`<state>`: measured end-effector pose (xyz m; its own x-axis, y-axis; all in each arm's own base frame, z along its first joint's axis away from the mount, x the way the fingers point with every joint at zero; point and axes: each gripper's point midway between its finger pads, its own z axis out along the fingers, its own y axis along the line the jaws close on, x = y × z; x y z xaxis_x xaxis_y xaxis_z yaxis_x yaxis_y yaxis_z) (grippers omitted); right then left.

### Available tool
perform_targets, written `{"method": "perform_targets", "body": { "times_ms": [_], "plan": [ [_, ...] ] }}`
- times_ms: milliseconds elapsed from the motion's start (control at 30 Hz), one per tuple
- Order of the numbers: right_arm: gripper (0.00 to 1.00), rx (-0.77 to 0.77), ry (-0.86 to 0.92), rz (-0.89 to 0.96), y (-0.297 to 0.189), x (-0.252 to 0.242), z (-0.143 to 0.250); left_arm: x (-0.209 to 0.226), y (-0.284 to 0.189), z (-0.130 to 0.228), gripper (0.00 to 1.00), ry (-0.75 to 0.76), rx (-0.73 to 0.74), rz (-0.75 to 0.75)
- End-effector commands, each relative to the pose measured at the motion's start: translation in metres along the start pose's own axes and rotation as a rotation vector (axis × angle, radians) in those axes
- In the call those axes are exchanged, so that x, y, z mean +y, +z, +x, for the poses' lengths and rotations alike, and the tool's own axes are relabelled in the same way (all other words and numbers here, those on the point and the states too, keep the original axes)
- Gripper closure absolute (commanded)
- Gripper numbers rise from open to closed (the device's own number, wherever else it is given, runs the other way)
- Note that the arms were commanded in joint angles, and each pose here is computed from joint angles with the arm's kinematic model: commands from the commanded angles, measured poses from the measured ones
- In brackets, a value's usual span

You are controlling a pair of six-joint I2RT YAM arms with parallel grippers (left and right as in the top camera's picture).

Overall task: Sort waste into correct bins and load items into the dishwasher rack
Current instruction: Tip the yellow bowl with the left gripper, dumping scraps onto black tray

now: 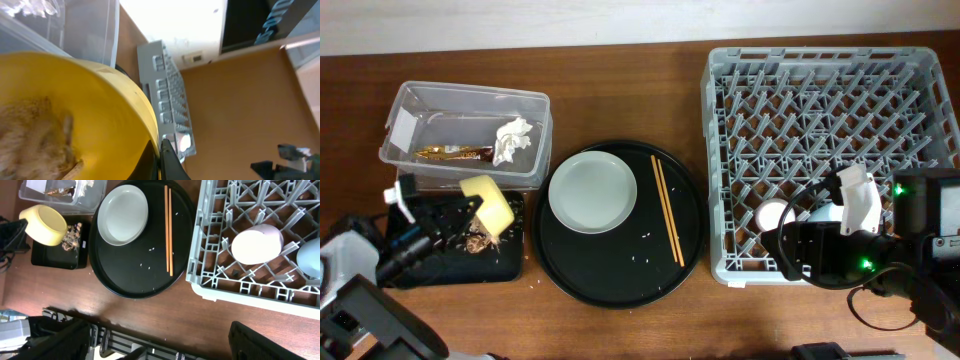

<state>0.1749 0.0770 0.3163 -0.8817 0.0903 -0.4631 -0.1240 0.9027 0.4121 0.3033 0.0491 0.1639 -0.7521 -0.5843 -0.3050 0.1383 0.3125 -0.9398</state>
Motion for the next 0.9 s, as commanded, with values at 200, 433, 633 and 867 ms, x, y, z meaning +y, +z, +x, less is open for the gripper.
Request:
{"method": "perform_targets", "body": {
  "times_ms": [200,433,633,867],
  "plan": [
    [0.11,0.015,-0.010,-0.003,0.000,0.001,0.005,-0.014,-0.014,-0.012,1.00,-0.001,-0.130,0.124],
    [0.11,0.009,-0.013,-0.004,0.000,0.001,0.003,-0.019,-0.005,0.013,1.00,0.197,0.019,-0.073],
    [0.11,0.005,-0.014,-0.005,0.000,0.001,0.002,0.009,0.011,0.048,1.00,0.137,0.245,-0.593],
    [0.11,0.005,-0.014,-0.005,0.000,0.001,0.002,-0.097,0.035,0.017,1.00,0.299,0.082,-0.019]
  ]
}}
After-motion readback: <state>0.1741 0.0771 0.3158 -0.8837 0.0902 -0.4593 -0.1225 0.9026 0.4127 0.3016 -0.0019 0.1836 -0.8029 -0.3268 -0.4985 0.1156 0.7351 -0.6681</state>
